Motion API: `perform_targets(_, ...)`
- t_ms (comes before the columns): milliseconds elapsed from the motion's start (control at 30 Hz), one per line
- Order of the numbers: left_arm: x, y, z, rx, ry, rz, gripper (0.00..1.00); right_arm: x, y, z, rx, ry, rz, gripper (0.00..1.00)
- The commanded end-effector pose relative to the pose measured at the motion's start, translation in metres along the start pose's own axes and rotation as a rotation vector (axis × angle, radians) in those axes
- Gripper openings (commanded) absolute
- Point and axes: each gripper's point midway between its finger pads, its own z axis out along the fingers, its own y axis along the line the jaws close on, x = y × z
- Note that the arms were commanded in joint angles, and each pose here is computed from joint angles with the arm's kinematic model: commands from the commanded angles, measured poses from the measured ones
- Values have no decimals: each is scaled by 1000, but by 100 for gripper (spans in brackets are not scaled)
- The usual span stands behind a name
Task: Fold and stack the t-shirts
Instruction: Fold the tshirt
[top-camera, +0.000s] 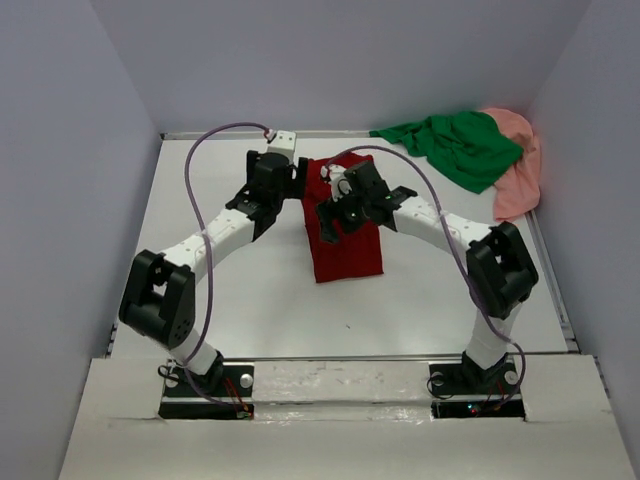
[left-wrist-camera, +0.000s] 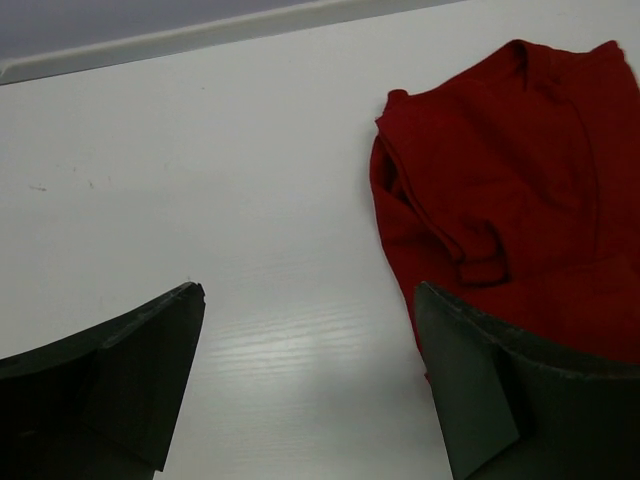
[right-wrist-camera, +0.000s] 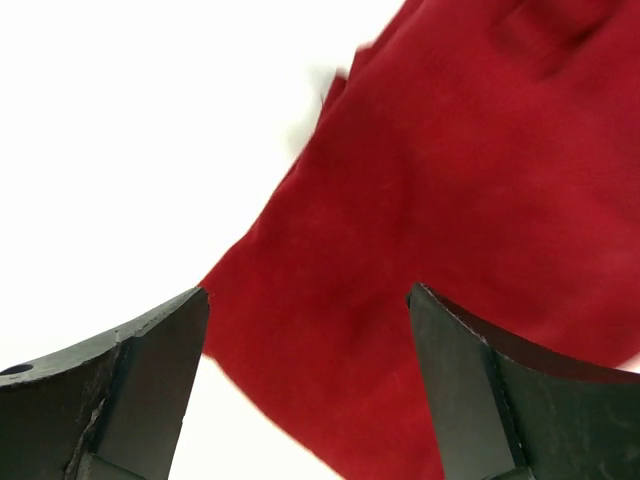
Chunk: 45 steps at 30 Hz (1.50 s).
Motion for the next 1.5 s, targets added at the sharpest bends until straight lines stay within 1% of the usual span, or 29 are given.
perform_targets(0,-28,-12,-44,151,-29,-59,96,-56,-2,-67,69,-172,-79,86)
perform_targets(67,-19,-22,-53,221,12,-55,95,-38,-1,-73,73,-119,-62,86)
perform_targets(100,-14,-34,-61,295,37,-56,95,-30,-1,-76,79,-99,-59,86)
perform_targets(133,-6,-39,-67,328,67,-41,94,-22,-3,-78,96,-80,-47,86)
perform_targets(167,4,-40,-71,339,98,-32,94,-5,-5,-79,107,-37,-32,86)
perform_targets(200,6,-47,-77,391,100,-25,93,3,-9,-82,114,-16,-18,86)
perform_targets(267,17,-49,-80,413,120,-8,93,23,-12,-82,131,43,-3,86)
perform_targets(300,25,-54,-82,446,149,1,93,31,-19,-83,146,68,9,86)
perform_targets(367,39,-57,-80,455,212,20,92,45,-35,-88,168,122,57,86)
perform_targets(400,56,-63,-80,487,293,38,91,49,-38,-84,150,157,84,86)
perform_targets(433,63,-62,-78,481,329,44,91,54,-40,-83,133,185,108,85)
perform_targets(467,67,-64,-76,485,355,50,90,68,-47,-86,130,243,151,85)
perform_targets(500,90,-66,-74,504,439,85,89,78,-48,-80,104,291,172,84)
perform_targets(533,95,-68,-73,510,461,91,89,83,-47,-78,95,314,180,84)
perform_targets(633,112,-77,-76,575,517,64,89,99,-65,-81,146,368,212,83)
perform_targets(667,115,-81,-77,593,527,59,89,102,-69,-83,154,374,218,83)
perform_targets(700,122,-86,-80,626,563,58,89,104,-75,-85,171,377,226,83)
perform_targets(767,128,-90,-79,647,598,54,90,105,-77,-88,165,376,241,83)
perform_targets(800,137,-92,-79,657,632,54,90,104,-76,-89,161,374,243,83)
perform_targets(933,152,-100,-81,695,688,33,90,104,-80,-92,175,371,249,82)
perform_targets(967,153,-100,-80,693,694,30,90,103,-85,-94,185,367,256,82)
perform_targets(1167,161,-108,-84,744,723,7,90,107,-76,-88,127,380,288,79)
perform_targets(1267,166,-107,-85,744,728,7,90,105,-68,-81,59,356,314,77)
perform_targets(1467,158,-115,-89,779,708,-38,93,105,-51,-66,-73,346,354,77)
